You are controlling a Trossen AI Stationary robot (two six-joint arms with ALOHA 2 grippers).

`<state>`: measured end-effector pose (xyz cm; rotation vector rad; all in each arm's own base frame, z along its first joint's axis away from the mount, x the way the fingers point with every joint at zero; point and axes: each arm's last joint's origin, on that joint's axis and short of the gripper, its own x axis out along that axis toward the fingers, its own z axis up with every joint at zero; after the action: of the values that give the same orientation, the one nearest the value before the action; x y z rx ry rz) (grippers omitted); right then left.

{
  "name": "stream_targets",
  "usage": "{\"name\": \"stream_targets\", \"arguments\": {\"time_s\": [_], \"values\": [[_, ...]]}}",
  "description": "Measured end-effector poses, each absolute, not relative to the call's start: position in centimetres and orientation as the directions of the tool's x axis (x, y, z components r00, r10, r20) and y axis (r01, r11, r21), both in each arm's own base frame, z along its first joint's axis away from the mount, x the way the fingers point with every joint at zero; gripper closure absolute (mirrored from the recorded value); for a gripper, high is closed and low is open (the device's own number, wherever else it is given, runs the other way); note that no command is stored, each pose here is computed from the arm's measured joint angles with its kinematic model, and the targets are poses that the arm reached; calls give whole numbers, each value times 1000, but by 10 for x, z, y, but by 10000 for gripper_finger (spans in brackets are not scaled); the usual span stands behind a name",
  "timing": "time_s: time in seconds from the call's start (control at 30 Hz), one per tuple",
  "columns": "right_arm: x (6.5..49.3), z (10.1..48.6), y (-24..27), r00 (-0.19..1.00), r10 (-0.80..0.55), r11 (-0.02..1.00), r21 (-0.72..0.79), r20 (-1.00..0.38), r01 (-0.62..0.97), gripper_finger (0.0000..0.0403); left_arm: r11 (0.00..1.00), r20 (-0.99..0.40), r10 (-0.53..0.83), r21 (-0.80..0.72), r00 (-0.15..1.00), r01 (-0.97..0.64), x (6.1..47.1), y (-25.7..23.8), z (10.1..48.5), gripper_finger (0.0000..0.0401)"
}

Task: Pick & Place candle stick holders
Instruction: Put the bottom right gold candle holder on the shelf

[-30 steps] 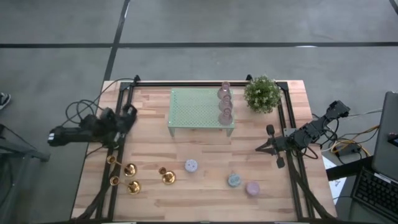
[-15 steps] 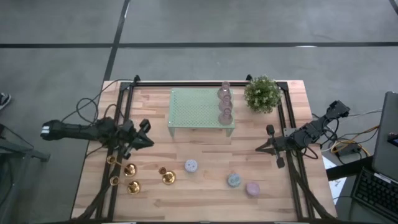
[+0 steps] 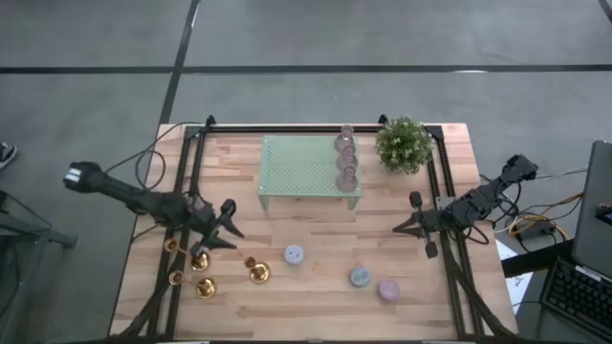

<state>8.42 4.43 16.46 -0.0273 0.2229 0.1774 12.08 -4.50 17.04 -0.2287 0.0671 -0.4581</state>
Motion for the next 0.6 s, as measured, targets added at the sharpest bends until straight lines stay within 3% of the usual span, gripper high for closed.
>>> {"name": "stream_targets", "arguments": {"time_s": [0.27,0.6], "values": [[84,165,44,960,172,984,-6,-222,-178,394,854,-103,-460,-325,882,407,120,-57,157,229],[84,165,44,960,172,984,-6,-222,-178,394,877,-127,-426,-300,896,375,121,-73,154,229]]}}
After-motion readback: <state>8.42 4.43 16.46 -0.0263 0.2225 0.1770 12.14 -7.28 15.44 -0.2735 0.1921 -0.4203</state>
